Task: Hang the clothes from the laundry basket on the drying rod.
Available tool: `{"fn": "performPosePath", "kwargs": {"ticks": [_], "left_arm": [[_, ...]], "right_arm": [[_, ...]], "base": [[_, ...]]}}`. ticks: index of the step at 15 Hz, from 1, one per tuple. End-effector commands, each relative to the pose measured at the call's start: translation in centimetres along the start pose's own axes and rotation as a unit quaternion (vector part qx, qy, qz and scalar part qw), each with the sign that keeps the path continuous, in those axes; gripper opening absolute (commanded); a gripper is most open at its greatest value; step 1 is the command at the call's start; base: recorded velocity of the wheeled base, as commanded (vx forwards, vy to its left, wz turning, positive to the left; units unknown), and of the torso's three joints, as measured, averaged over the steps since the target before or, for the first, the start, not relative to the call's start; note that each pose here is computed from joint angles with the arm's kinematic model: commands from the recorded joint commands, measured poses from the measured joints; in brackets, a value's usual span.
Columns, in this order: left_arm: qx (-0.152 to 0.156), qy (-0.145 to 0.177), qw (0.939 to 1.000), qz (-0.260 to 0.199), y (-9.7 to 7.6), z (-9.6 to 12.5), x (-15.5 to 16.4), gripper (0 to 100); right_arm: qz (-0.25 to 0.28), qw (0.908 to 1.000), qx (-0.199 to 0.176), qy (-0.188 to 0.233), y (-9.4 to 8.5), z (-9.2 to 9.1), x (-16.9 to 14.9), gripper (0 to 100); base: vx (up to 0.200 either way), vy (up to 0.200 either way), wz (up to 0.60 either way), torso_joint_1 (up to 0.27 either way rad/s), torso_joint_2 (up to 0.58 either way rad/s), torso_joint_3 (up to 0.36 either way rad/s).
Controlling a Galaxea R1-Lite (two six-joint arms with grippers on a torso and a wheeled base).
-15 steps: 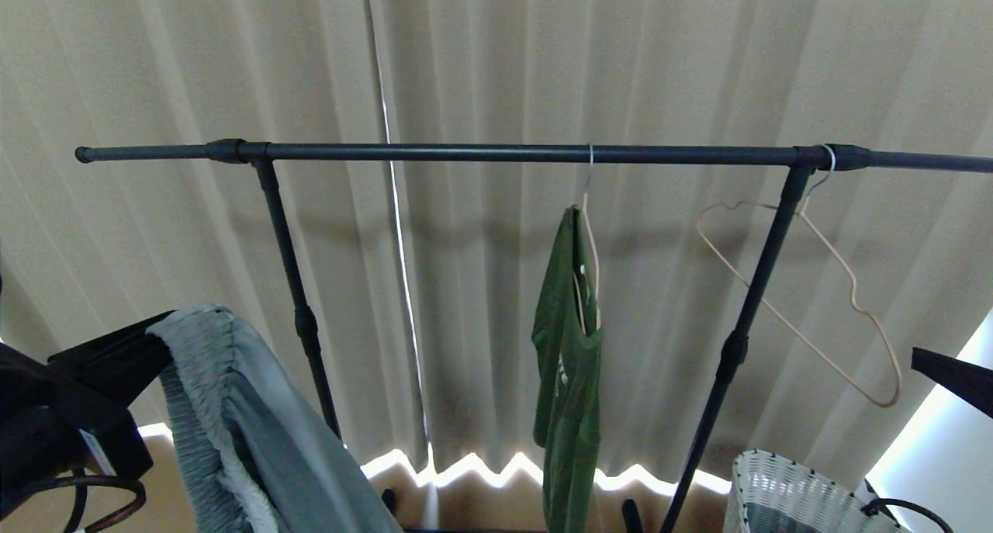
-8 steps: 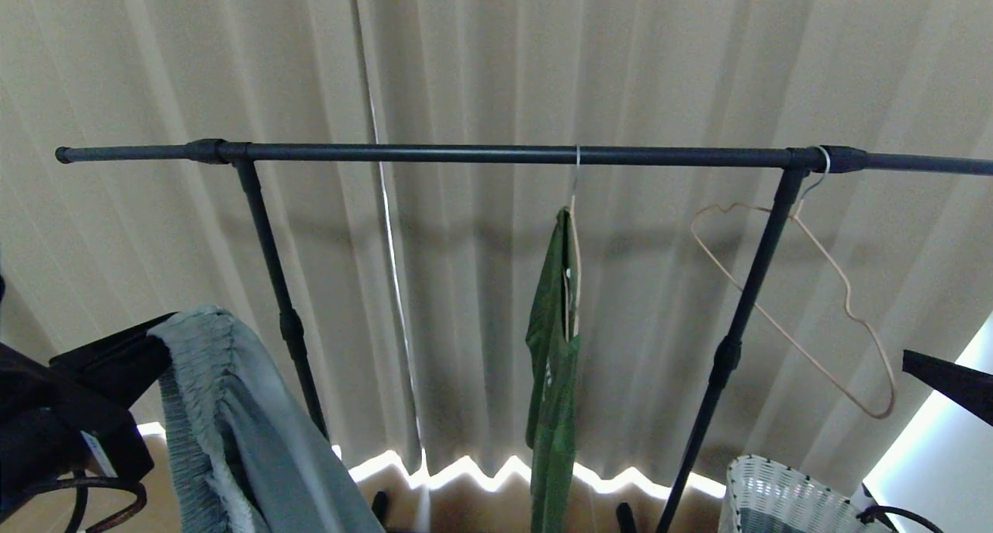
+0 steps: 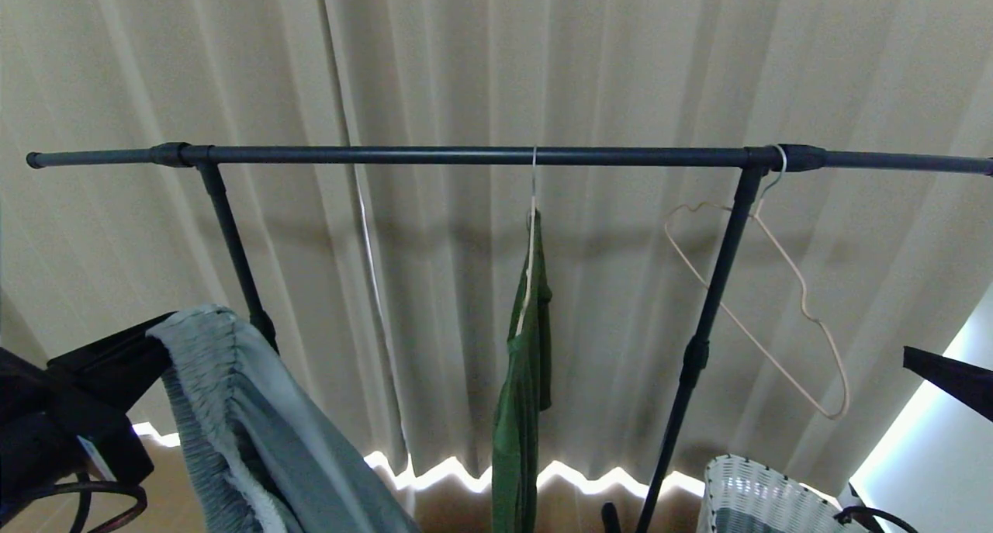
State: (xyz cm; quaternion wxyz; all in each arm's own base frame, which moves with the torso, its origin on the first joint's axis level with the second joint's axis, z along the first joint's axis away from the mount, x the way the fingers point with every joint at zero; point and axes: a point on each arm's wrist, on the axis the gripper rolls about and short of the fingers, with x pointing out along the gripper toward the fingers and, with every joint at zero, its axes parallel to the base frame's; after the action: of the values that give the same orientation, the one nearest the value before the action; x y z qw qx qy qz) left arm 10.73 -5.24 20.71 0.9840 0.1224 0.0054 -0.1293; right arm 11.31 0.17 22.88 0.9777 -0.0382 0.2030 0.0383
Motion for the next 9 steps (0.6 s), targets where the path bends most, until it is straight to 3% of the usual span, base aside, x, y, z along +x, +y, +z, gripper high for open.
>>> {"fn": "performPosePath", "kwargs": {"ticks": [1, 2, 8, 9], "left_arm": [[0.001, 0.006, 1.0, -0.001, -0.08, -0.15, 0.21, 0], [0.002, 0.007, 1.0, -0.001, -0.09, -0.13, 0.28, 0], [0.002, 0.009, 1.0, -0.001, -0.14, -0.02, 0.66, 0], [0.004, 0.012, 0.9999, -0.001, -0.17, -0.15, 0.65, 0]], "right_arm": [[0.001, 1.0, -0.001, 0.006, 0.0, -0.03, 0.32, 100], [0.001, 1.0, -0.001, 0.006, 0.0, -0.03, 0.32, 100], [0.003, 0.9999, -0.001, 0.015, 0.0, 0.02, 0.8, 100], [0.004, 0.9999, -0.001, 0.016, 0.0, 0.02, 0.88, 100]], "base": [[0.0, 0.0, 0.0, 0.0, 0.0, 0.0], [0.0, 0.0, 0.0, 0.0, 0.0, 0.0], [0.2, 0.0, 0.0, 0.0, 0.0, 0.003], [0.0, 0.0, 0.0, 0.0, 0.0, 0.0]]}}
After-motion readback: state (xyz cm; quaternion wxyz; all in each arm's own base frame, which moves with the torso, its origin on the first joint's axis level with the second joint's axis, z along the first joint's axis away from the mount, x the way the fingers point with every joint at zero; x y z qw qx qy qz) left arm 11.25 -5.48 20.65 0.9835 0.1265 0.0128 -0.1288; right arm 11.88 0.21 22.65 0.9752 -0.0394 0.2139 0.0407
